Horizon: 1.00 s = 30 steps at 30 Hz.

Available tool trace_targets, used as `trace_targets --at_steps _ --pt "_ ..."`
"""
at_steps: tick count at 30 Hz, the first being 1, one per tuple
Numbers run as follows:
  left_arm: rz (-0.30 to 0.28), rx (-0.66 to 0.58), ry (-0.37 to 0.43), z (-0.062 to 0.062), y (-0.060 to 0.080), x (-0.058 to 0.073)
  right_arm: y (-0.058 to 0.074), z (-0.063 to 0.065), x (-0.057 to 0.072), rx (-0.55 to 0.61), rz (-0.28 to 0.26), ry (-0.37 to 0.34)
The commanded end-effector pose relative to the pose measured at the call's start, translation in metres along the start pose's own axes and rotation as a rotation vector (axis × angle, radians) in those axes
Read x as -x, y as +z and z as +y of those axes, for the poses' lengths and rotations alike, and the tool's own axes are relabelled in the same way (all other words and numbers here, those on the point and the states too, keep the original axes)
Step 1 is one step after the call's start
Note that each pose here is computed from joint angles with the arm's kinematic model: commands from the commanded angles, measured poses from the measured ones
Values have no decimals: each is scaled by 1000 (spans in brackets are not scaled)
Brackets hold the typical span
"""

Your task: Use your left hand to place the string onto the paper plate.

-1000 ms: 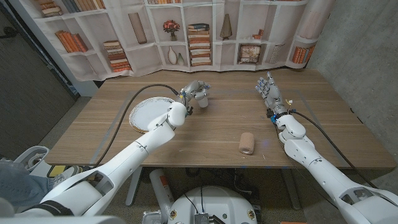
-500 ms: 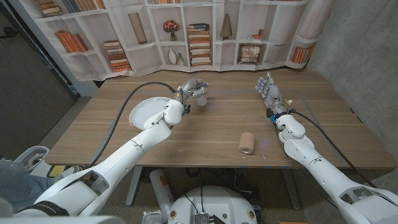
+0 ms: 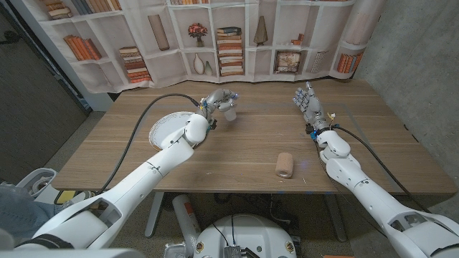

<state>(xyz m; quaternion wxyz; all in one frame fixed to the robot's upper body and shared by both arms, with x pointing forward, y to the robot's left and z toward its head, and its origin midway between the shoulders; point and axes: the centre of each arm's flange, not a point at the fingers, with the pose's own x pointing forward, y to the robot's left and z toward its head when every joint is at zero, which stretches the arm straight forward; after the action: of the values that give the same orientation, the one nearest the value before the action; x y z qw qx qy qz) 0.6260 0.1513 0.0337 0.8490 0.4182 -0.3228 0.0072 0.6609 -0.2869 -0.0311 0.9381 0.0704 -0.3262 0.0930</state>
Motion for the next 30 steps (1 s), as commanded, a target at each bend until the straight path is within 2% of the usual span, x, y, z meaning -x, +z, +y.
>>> trace_targets --at_steps 1,7,11,16,30 --pt "10 -6 1 11 -3 4 -2 4 -5 -2 1 5" --pt "10 25 1 17 -8 9 0 6 -7 2 -4 8" --pt "30 8 10 22 -10 12 0 8 -7 2 -1 9" --pt "22 98 -22 27 -17 13 0 9 -7 4 -4 12" --pt "6 57 -25 35 -7 24 3 7 0 7 -7 2"
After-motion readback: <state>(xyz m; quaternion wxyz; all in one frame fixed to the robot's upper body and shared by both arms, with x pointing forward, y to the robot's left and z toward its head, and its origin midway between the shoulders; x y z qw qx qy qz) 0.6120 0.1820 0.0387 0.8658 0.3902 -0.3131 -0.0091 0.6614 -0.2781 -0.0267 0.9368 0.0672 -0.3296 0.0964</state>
